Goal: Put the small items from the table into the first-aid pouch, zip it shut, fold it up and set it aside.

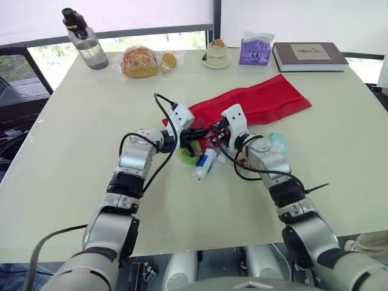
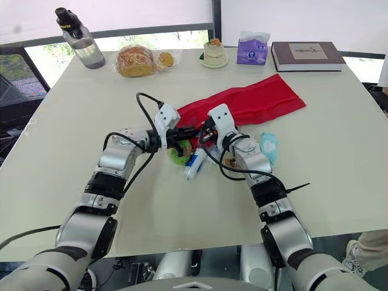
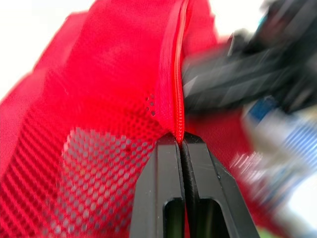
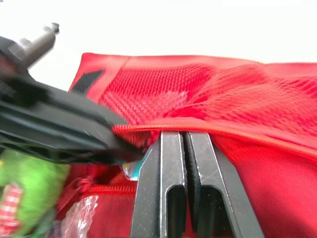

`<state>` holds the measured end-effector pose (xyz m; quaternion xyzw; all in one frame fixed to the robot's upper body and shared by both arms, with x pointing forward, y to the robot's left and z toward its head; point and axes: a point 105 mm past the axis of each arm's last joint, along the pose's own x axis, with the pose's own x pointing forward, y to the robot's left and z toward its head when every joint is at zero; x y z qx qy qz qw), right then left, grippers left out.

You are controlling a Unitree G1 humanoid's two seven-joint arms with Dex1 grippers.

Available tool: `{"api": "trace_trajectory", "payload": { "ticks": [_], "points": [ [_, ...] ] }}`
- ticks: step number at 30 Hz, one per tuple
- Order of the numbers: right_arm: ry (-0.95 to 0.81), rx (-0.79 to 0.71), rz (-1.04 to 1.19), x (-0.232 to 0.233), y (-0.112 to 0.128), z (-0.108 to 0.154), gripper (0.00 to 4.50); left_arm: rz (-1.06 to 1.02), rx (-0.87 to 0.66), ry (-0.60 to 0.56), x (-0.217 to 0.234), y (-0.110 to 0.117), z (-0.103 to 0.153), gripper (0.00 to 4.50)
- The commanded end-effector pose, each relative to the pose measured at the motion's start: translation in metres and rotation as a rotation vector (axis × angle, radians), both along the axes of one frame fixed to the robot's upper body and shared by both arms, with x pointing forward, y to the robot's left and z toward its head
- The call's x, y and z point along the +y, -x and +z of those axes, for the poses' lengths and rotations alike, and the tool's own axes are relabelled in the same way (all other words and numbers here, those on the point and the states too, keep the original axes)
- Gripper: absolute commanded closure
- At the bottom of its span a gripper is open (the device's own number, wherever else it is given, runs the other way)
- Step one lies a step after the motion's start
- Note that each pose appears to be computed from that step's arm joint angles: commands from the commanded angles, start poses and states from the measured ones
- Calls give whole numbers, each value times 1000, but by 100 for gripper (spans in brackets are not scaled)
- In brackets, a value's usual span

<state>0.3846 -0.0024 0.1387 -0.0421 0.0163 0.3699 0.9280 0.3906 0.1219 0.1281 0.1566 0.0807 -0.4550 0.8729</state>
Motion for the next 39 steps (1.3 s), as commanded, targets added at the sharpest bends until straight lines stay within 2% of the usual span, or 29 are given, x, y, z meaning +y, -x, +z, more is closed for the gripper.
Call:
{"api": "trace_trajectory", "payload": {
  "ticks": [1,10,14,22,25,29,32,36,39],
  "points": [
    [-81,-90,25,-2,13,29,437,9,-38,-48,15,-3,7,450],
    [-148,-176,106,-33,48,48,437,53,-57,-178,60,0,5,450],
    [-189,-210,178,-55,71,59,437,90,-96,-320,100,3,8,450],
    [-207,-241,178,-89,92,68,437,80,-239,-512,136,3,22,450],
    [-189,-233,156,-106,101,65,357,102,-285,-515,142,-1,28,450],
    [-147,-203,132,-127,113,60,158,106,-306,-610,152,-2,22,450],
    [-133,-192,120,-136,120,60,5,106,-291,-585,149,-4,19,450],
    [-112,-190,123,-137,127,60,1,82,-280,-526,139,-5,19,450],
    [-101,-196,131,-132,128,62,0,62,-248,-480,135,-4,22,358]
  ]
}}
